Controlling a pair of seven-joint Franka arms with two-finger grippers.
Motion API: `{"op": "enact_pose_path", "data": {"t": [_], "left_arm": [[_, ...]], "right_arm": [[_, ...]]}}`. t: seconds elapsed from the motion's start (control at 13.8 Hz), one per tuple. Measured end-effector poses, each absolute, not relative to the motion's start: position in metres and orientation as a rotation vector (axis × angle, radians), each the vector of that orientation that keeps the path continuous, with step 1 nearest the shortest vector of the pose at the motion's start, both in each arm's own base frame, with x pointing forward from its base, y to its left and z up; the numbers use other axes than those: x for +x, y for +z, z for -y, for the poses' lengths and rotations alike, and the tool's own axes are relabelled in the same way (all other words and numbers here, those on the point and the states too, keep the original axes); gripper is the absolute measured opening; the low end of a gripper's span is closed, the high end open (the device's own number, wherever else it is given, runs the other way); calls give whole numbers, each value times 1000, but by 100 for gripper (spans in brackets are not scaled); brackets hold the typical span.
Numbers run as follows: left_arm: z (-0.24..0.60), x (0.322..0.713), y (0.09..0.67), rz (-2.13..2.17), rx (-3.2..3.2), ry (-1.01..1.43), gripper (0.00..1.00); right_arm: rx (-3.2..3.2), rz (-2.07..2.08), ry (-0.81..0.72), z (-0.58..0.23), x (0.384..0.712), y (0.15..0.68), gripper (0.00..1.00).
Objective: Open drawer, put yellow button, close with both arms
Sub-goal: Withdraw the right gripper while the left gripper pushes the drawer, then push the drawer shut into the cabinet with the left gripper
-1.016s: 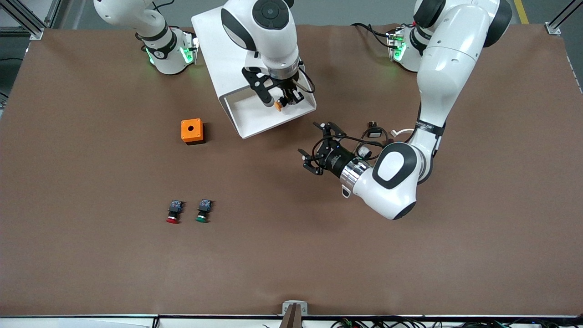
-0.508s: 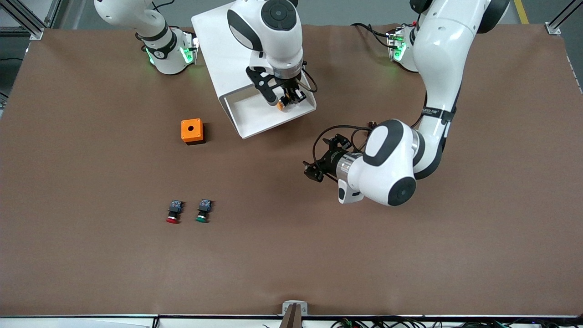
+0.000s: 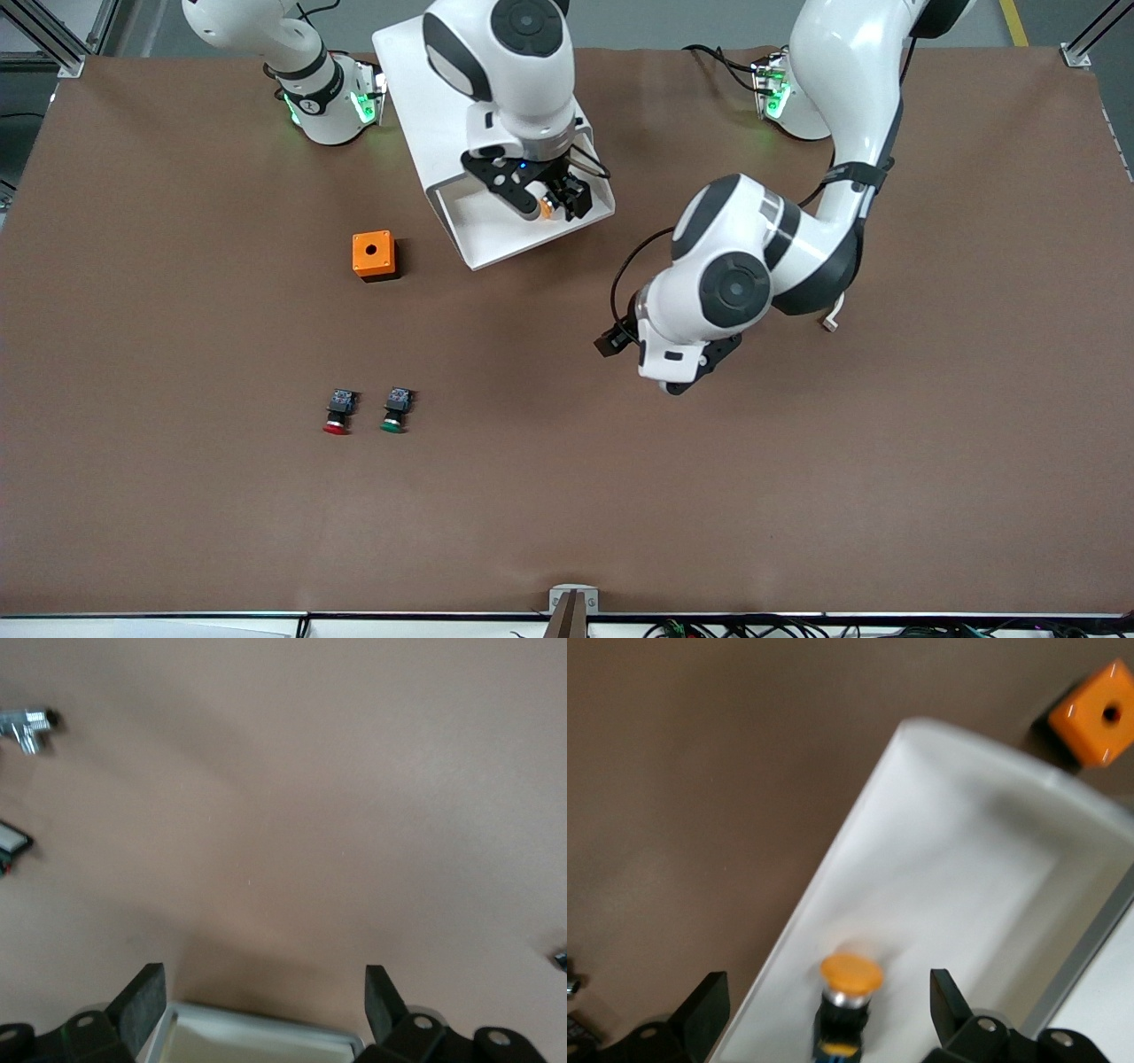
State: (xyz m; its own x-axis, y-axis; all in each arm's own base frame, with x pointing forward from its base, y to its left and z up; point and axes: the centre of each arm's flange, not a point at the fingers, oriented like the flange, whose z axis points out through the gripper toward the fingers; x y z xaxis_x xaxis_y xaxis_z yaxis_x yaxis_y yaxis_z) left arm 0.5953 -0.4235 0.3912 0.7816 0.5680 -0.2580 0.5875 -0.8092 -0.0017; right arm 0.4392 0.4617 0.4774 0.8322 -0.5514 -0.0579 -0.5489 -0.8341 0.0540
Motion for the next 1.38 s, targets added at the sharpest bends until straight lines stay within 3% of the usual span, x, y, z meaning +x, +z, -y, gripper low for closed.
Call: {"op": "enact_pose_path", "data": {"t": [0.29, 0.58, 1.02, 1.38], "left_arm": [[443, 586, 394, -852, 2984, -197, 99], [469, 565, 403, -770, 3010, -139, 100], [518, 522, 395, -680, 3021, -108, 100], [547, 485, 380, -618, 3064, -125, 100]], "right_arm": [[3046, 422, -191, -336, 527, 538, 100], [3085, 4, -280, -200, 580, 568, 100], [3122, 36, -402, -19, 603, 569, 100], [3093, 127, -401, 29, 601, 575, 100]]}}
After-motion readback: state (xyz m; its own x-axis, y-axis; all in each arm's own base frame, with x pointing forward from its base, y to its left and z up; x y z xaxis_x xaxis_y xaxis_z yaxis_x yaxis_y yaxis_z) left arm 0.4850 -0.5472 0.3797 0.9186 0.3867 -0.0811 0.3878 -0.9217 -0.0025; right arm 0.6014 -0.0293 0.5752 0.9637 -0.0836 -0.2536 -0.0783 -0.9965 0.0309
